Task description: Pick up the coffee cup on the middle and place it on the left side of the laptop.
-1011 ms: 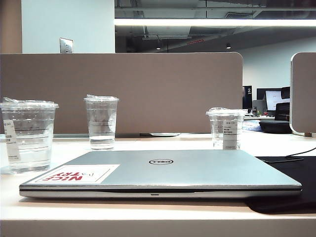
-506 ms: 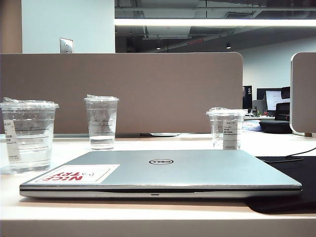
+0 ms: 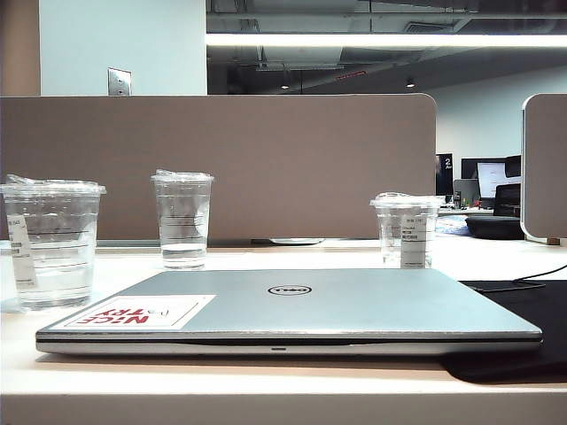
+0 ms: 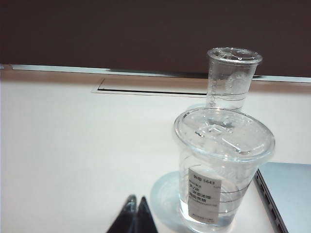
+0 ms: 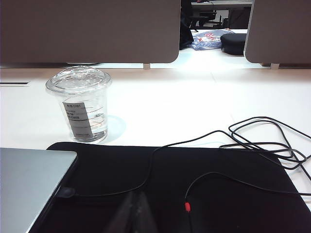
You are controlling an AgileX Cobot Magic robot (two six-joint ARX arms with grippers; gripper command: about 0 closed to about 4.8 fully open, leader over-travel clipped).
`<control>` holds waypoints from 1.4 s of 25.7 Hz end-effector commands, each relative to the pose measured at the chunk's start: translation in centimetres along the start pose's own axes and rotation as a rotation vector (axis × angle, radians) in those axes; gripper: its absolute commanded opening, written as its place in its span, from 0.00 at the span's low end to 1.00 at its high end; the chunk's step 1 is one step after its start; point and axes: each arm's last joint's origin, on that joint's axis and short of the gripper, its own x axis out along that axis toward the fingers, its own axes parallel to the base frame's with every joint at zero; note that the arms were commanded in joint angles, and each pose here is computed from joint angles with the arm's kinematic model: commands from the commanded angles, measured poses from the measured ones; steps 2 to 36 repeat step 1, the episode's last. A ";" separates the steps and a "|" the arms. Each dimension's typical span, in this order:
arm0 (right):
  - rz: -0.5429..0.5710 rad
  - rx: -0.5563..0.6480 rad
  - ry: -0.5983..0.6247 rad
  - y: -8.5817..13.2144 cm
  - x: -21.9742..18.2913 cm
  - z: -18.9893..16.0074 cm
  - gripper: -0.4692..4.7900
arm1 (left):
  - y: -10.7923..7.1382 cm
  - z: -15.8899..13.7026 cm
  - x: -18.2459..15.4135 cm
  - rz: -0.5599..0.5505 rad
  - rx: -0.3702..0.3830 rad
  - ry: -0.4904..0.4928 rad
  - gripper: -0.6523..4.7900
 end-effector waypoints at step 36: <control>-0.001 0.002 -0.016 0.0 0.0 0.1 0.08 | 0.0 0.2 0.0 -0.005 0.001 -0.016 0.11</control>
